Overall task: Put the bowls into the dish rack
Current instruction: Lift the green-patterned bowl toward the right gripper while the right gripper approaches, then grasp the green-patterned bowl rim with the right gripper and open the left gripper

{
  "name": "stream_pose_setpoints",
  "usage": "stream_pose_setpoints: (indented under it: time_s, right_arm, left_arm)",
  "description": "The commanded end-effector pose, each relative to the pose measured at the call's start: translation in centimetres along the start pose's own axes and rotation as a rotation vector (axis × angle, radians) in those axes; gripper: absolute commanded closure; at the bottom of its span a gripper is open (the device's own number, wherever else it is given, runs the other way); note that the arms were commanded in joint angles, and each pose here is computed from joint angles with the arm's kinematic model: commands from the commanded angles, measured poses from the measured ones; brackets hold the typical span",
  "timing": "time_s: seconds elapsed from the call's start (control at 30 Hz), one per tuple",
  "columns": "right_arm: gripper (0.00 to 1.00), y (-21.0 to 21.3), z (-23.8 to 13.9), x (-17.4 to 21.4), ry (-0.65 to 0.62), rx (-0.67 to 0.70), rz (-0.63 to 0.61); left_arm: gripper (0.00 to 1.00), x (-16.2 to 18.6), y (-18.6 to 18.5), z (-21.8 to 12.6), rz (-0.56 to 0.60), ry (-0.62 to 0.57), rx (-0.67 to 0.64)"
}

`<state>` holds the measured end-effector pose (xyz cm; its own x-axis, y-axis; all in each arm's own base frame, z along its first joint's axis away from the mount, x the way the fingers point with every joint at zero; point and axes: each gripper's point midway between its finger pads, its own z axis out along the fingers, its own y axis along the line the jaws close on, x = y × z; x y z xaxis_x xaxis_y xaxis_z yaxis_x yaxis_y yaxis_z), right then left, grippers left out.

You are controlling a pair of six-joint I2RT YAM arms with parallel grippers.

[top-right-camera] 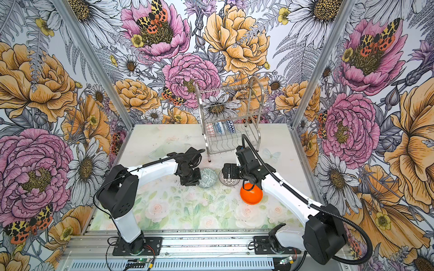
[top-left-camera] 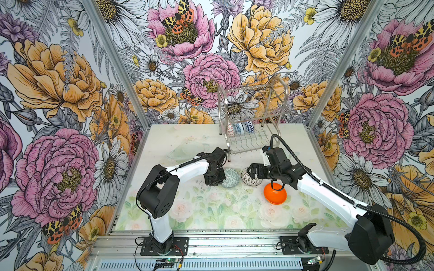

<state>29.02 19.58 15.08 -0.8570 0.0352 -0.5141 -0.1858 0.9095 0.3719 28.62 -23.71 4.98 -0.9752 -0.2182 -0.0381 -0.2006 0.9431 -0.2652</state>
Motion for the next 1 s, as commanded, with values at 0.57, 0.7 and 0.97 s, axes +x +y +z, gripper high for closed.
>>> stream_pose_setpoints:
  time_s: [0.57,0.7,0.97]
  right_arm:
    - [0.01,9.7,4.4,1.1,0.085,-0.006,-0.258]
    - [0.01,11.4,6.7,2.9,0.148,-0.008,-0.289]
    - [0.15,13.3,9.7,5.5,0.209,0.030,-0.341]
  left_arm:
    - [0.02,-3.1,6.9,-12.8,-0.309,-0.242,0.338]
    - [0.01,-1.6,9.9,-12.8,-0.392,-0.260,0.361]
    - [0.01,0.3,12.5,-11.5,-0.485,-0.224,0.422]
